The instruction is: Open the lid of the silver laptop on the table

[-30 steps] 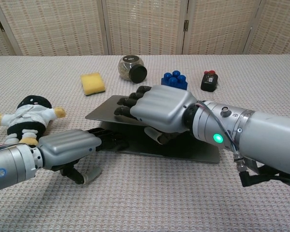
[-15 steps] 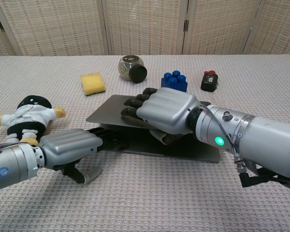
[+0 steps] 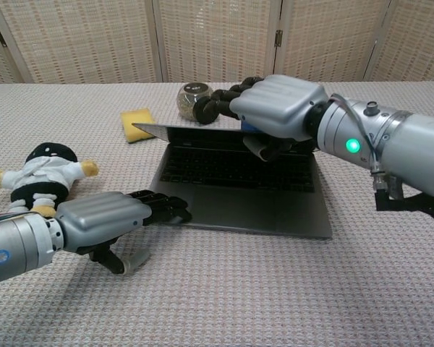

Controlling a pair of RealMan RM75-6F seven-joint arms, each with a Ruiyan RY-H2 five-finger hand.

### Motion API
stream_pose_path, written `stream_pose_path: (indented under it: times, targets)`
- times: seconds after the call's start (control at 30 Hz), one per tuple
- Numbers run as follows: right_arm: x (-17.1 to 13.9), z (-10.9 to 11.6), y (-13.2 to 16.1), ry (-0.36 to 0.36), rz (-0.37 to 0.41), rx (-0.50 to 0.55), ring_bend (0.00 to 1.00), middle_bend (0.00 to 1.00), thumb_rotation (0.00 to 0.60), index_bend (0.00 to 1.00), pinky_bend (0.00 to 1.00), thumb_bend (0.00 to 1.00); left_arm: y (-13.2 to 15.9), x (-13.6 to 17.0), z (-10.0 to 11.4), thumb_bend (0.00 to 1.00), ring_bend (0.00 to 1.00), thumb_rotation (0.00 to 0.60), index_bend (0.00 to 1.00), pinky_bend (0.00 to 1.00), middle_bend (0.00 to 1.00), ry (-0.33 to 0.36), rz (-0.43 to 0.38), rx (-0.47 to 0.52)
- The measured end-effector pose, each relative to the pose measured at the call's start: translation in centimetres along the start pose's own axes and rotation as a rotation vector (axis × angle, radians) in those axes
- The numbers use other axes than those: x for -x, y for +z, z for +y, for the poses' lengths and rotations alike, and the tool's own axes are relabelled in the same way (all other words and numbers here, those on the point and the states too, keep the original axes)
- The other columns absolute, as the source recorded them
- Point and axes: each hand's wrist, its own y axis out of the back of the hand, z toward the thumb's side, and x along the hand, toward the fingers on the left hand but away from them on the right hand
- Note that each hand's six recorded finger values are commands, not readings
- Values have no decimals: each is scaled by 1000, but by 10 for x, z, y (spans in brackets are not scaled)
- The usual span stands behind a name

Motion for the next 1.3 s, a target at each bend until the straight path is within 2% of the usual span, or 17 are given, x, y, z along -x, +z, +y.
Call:
stream_pose_path:
  times: [0.17,0.4,0.73,1.3]
  targets:
    - [7,13,-27,-14,-56,36,0,0,600,0,0,693,2,0,1,623,0,600,0,0,0,2,-2,-7]
    - [15,16,-50,-6,-101,91,0,0,600,0,0,694,5,-2,0,623,0,600,0,0,0,-6,-4,-19]
    - [31,21,-80,-10,-172,103,0,0,600,0,0,694,4,-2,0,623,0,600,0,0,0,-17,3,-22]
    - [60,26,-141,11,-348,125,0,0,600,0,0,694,7,-1,0,623,0,600,0,0,0,-23,-7,-35]
